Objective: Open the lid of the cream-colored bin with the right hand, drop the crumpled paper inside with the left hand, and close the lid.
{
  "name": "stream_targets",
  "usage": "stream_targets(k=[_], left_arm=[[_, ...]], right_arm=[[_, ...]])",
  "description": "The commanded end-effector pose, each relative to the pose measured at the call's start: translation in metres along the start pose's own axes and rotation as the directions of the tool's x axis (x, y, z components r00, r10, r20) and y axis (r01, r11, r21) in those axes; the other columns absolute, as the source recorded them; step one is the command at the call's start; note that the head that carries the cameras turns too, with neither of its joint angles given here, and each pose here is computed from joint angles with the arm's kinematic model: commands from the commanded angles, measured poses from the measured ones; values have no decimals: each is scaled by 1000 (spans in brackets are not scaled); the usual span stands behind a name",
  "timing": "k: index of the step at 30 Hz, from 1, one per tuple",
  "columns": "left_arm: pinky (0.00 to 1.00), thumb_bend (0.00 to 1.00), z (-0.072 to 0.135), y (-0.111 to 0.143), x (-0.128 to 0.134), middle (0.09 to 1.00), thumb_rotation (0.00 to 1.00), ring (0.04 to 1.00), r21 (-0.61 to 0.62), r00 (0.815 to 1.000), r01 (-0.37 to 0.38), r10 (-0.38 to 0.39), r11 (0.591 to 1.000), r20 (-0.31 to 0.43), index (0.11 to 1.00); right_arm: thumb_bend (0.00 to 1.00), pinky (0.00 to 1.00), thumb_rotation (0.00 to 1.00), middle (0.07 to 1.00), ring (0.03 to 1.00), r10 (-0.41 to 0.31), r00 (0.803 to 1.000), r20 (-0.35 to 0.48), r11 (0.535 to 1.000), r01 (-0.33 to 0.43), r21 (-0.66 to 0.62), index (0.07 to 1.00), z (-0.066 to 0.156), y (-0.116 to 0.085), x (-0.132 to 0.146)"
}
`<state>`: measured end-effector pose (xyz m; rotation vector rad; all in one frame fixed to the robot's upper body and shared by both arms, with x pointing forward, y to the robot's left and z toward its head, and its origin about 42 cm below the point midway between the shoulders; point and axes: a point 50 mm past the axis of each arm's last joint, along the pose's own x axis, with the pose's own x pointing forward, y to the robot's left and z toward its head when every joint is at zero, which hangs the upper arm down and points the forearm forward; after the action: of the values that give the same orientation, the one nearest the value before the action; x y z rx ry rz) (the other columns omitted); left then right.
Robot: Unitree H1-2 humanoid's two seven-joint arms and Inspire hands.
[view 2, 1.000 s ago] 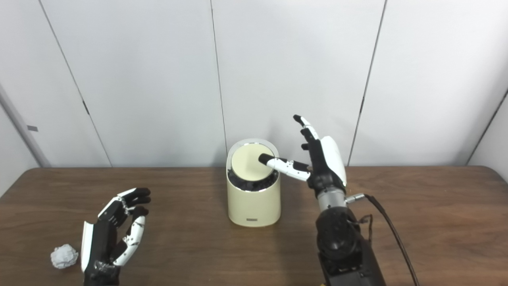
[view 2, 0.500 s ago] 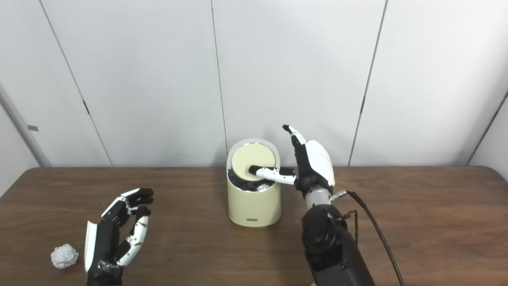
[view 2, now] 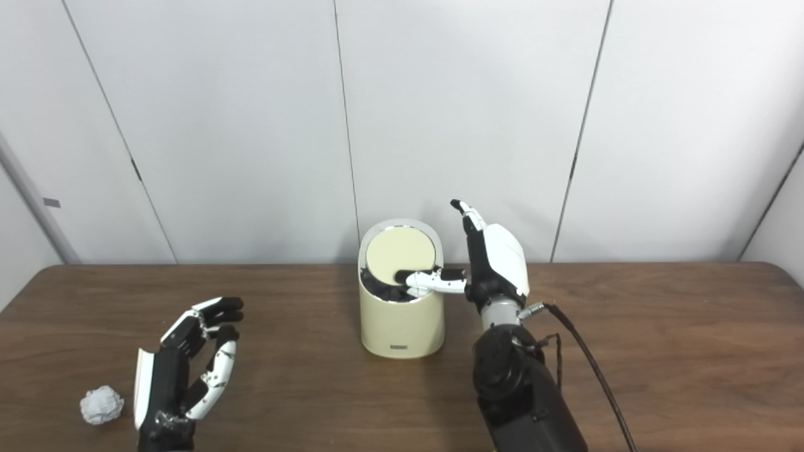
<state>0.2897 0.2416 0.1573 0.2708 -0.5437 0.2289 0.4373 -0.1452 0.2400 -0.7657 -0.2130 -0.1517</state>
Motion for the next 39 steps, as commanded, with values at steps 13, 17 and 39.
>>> stream_targets(k=[13, 17, 39], left_arm=[[564, 193, 14, -1, 13, 709, 320, 676, -17, 996, -18, 20, 1000, 85, 684], [561, 196, 13, 0, 13, 705, 341, 672, -11, 996, -20, 21, 1000, 84, 682], [565, 198, 13, -1, 13, 709, 349, 678, -18, 997, -17, 18, 1000, 80, 685]], right_arm=[[932, 749, 297, 918, 888, -24, 998, 50, 1000, 25, -5, 888, 11, -6, 6], [937, 757, 477, 921, 890, -17, 999, 51, 1000, 17, 12, 895, 13, -8, 4], [900, 752, 893, 924, 876, 27, 993, 118, 992, -40, 117, 911, 3, -15, -9]])
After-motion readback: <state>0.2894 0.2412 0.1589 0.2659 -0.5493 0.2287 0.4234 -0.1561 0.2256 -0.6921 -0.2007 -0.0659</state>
